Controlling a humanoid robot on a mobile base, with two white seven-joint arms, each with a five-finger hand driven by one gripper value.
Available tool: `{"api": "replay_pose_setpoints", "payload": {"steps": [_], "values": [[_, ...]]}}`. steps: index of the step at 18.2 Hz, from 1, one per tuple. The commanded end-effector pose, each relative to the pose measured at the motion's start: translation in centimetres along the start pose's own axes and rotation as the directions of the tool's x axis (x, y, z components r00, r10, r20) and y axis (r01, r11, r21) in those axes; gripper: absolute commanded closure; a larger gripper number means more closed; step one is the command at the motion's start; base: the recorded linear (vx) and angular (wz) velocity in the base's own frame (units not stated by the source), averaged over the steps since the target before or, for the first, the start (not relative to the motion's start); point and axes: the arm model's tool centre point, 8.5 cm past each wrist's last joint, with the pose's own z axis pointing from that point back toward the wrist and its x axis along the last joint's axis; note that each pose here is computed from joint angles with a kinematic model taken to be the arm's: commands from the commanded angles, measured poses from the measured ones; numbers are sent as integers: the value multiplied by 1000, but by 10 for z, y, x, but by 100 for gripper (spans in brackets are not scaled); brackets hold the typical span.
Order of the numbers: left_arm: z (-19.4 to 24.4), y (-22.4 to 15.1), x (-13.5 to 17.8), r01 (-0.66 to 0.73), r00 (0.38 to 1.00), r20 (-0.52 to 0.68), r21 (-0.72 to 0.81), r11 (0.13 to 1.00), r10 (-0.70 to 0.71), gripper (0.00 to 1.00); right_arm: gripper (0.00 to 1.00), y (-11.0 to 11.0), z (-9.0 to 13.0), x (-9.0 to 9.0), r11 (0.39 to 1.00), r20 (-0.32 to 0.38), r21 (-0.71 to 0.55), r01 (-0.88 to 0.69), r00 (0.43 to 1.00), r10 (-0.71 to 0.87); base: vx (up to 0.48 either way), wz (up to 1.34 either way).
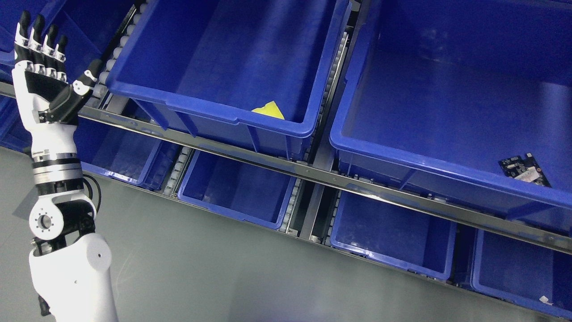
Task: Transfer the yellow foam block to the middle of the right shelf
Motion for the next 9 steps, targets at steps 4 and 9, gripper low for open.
{"api": "replay_pose_setpoints", "payload": {"steps": [4, 9], "values": [[6, -11, -9, -69, 997, -18, -31, 997, 69, 0, 0, -11, -1, 6, 1000, 17, -17, -4, 1000, 4, 0, 0], [15, -9, -12, -65, 997, -36, -26, 998, 64, 0, 0, -11, -1, 6, 1000, 17, -17, -4, 1000, 4, 0, 0]]}}
